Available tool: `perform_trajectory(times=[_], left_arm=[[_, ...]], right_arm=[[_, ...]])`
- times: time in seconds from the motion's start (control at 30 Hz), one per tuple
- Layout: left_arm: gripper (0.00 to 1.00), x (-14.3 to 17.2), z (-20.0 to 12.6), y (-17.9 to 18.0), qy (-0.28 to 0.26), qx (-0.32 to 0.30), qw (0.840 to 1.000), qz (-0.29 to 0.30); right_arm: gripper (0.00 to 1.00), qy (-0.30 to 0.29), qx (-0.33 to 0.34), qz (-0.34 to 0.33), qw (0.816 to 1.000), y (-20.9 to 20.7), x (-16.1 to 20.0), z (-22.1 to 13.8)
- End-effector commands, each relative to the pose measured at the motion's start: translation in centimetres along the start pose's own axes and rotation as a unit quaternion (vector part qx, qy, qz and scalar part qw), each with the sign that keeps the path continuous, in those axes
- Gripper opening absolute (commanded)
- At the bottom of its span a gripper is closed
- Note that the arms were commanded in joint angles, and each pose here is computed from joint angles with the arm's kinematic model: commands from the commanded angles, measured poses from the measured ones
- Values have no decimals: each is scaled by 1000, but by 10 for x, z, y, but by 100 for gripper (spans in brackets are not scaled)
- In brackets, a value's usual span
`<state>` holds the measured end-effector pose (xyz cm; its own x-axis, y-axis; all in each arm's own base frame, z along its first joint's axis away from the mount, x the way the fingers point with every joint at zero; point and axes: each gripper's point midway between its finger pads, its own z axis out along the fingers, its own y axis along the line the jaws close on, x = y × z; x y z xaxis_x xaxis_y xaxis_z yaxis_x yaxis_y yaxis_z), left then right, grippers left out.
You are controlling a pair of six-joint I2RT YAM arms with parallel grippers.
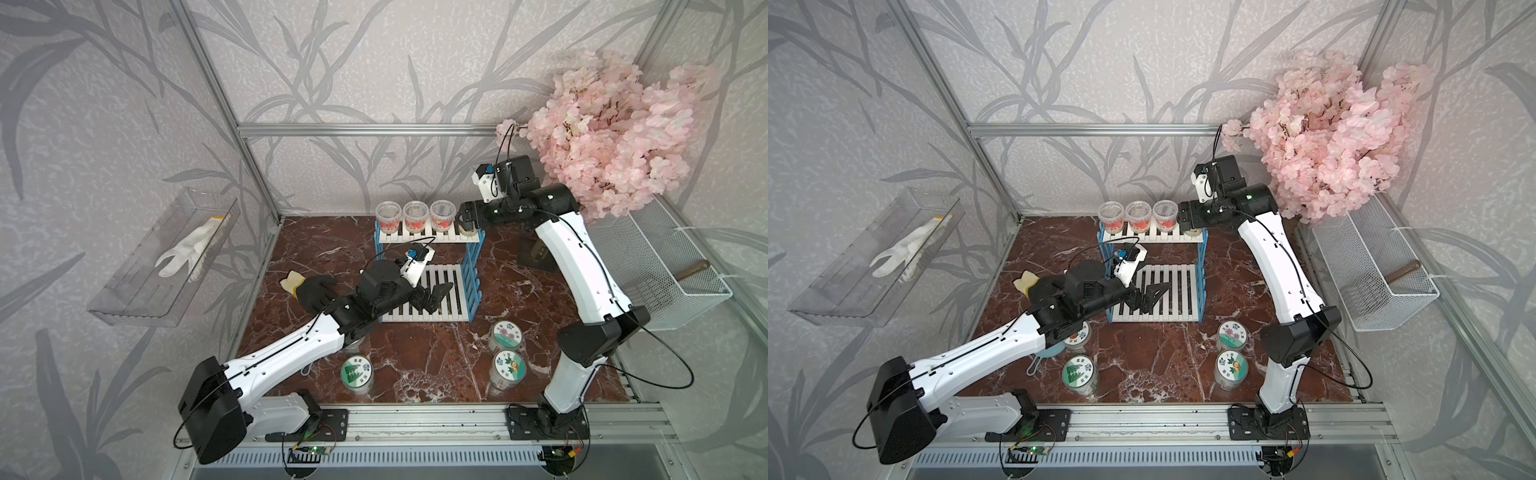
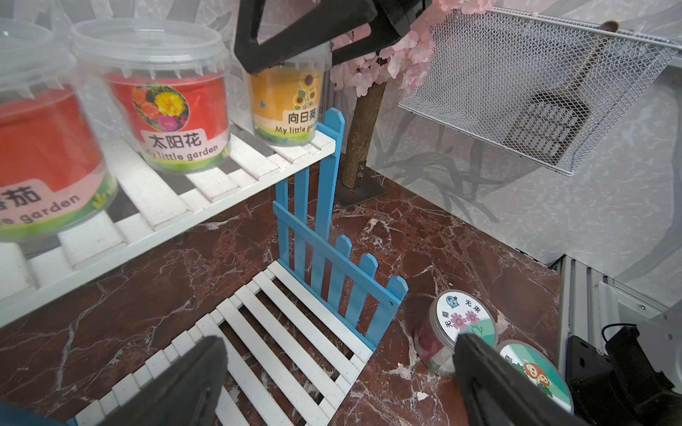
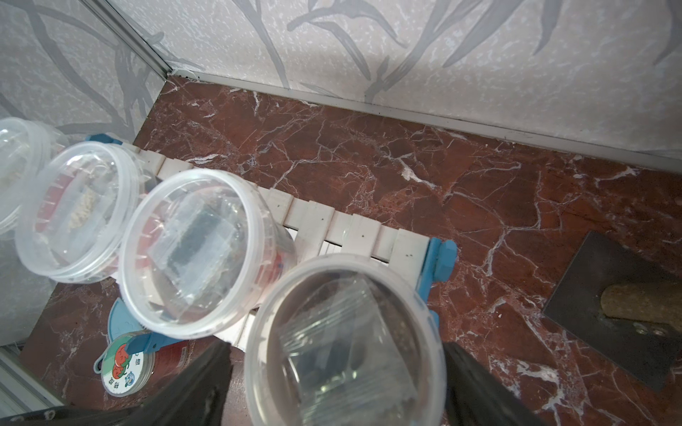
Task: Place the seed container on the shelf
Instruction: Place the seed jar on the shelf.
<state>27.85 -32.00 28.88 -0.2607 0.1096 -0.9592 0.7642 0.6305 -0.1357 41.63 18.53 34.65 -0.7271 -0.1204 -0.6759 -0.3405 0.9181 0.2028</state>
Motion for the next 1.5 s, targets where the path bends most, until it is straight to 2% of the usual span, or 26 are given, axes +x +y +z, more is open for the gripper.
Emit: perform_trajectory(times=[0.0, 0.17, 0.4, 0.57, 0.7, 0.8, 1.0, 1.2, 1.47], left_arm=[[100, -16, -2, -3, -17, 7, 1000, -2], [100, -18, -2, -2, -22, 5, 1000, -2], [100, -17, -5, 0, -24, -1, 1000, 0], [100, -19, -6, 0, -26, 0, 1000, 1], [100, -22, -5, 0, -31, 0, 1000, 3], [100, -25, -2, -1, -35, 2, 999, 2], [100, -46, 5, 0, -67, -1, 998, 1], [100, -53, 7, 0, -82, -2, 997, 6], [100, -45, 5, 3, -75, -9, 997, 7]], right_arm=[[94, -49, -3, -31, 998, 3, -10, -31], [98, -117, -36, -92, 988, 16, -15, -42], [99, -178, -21, -150, 972, 11, -4, -45], [99, -229, -15, -152, 961, 7, 2, -47], [99, -236, -12, -138, 962, -2, 6, -44], [100, -241, -44, -136, 960, 2, 8, -42], [92, -248, -85, -123, 957, 2, 4, -33], [92, -240, -82, -121, 960, -2, 5, -22], [93, -238, -68, -112, 962, -9, 1, -10]])
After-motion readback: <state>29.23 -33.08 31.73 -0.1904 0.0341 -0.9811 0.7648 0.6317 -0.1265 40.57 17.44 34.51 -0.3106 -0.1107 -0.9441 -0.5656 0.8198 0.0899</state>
